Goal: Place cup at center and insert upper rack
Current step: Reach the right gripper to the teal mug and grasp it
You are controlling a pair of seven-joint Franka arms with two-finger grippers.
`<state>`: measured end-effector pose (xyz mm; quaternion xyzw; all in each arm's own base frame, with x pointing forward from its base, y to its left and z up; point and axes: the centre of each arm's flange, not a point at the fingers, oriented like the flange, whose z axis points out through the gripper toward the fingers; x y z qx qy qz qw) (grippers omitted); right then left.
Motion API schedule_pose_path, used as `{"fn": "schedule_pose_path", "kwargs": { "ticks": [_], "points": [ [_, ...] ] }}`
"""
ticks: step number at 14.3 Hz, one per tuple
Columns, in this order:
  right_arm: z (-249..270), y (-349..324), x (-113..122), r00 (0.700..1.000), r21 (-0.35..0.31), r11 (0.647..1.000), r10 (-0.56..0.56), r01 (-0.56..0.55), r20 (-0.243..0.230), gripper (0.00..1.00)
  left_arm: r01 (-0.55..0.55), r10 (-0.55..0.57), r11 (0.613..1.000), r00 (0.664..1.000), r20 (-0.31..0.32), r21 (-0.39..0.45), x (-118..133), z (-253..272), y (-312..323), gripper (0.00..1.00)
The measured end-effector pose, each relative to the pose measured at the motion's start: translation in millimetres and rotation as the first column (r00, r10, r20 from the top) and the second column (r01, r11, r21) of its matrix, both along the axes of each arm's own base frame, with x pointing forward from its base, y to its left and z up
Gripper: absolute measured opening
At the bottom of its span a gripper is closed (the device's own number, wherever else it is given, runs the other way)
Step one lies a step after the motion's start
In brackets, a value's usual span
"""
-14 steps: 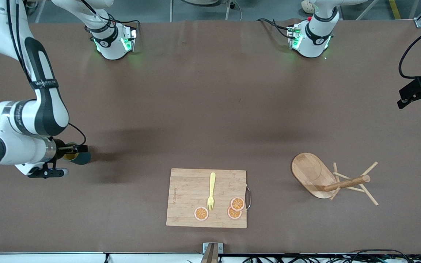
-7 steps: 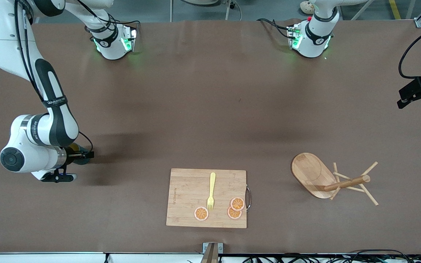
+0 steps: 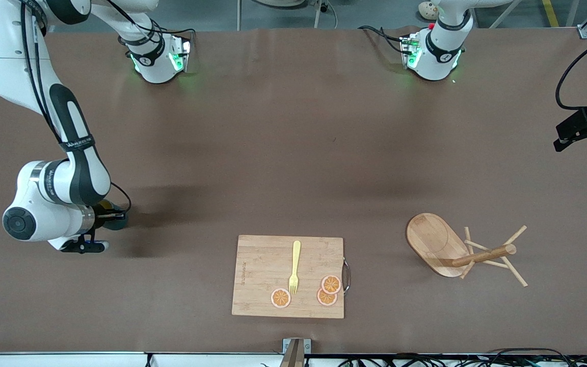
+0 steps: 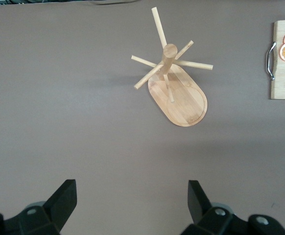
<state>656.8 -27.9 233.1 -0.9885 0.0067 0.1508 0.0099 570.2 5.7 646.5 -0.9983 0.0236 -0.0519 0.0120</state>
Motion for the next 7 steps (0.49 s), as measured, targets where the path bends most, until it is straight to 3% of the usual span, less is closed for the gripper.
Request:
{"fn": "schedule_pose_path", "kwargs": {
  "ticks": [2,7],
  "points": [
    [6.5,5.4,4.1,1.000,-0.001,1.000,-0.001,0.001,0.014,0.06,0.000,0.000,1.000,1.000,0.000,0.000,0.0,0.0,0.0,1.00],
    [22.0,31.4,11.5,0.999,0.005,1.000,0.030,-0.030,0.039,0.06,0.000,0.000,1.000,1.000,0.000,0.000,0.0,0.0,0.0,1.00]
  ]
}}
